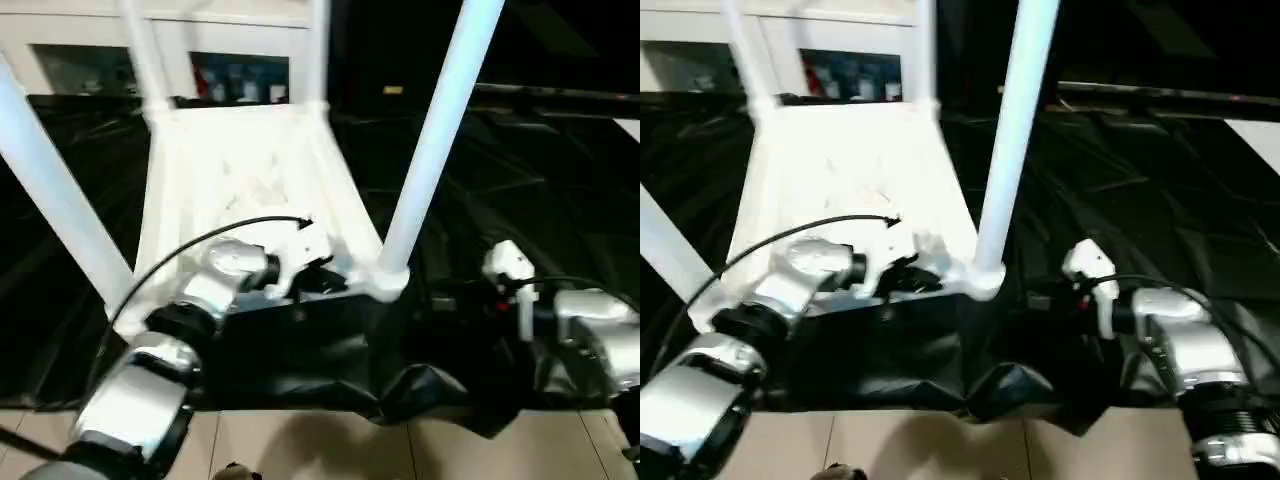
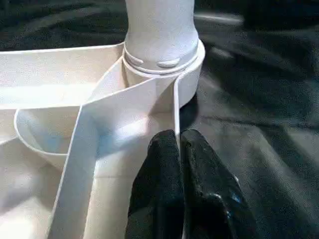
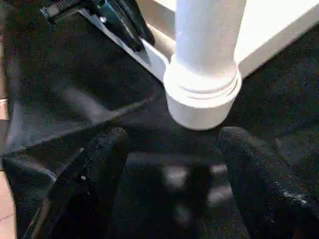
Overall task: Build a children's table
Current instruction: Rotate leg to tighten, then rotate table base
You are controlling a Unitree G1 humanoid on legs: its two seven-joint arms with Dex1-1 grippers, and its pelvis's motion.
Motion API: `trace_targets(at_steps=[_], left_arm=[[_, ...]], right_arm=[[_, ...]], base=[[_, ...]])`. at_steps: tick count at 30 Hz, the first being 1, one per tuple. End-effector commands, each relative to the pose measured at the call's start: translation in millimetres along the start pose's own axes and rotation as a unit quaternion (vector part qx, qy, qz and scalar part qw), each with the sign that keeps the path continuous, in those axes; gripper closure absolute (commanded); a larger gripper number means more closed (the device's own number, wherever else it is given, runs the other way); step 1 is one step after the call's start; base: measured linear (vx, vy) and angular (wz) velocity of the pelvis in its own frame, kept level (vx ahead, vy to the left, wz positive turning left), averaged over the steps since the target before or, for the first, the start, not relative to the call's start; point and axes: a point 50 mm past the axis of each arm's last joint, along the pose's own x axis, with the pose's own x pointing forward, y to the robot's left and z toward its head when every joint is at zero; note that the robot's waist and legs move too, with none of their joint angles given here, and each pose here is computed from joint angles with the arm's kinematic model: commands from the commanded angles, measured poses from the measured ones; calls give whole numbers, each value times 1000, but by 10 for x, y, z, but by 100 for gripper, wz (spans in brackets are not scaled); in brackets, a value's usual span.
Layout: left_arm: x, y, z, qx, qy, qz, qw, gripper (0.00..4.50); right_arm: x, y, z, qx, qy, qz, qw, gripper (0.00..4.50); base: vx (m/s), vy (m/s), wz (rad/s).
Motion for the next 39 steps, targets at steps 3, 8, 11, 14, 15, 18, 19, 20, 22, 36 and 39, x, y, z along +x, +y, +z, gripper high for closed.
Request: trace_targets(at_steps=[3,8,11,14,15,18,19,20,22,36,39], left_arm=[[33,-41,65,26,-5,-20,999,450],[-26,-2,147,7,-45,22,999,395],[-111,-26,178,-1,-62,38,997,378],[-230,-88,162,-18,-74,51,996,354],[-255,-106,157,-23,-76,54,995,348],[-391,-272,79,-50,-86,70,993,322],[-406,-290,65,-53,-85,72,992,322],[-452,-338,23,-62,-83,80,991,305],[-647,-504,-191,-108,-71,130,983,295],[-1279,-1144,-591,-210,-5,195,958,188],[-1424,-1335,-624,-234,20,179,955,163]], right_arm=[[-8,47,104,0,-15,31,999,130],[210,234,97,10,-22,88,996,127],[309,307,77,17,-20,112,993,127],[395,342,87,17,-25,121,992,127],[413,347,94,15,-26,120,992,127],[567,364,153,16,-55,107,993,127],[583,364,158,16,-58,105,993,127],[626,360,170,18,-65,98,993,127],[774,283,208,15,-89,47,995,127],[1077,-246,431,45,-117,-244,962,127],[1082,-340,457,52,-119,-301,945,127]], base=[[0,0,0],[0,0,0],[0,0,0],[0,0,0],[0,0,0],[0,0,0],[0,0,0],[0,0,0],[0,0,0],[0,0,0],[0,0,0]])
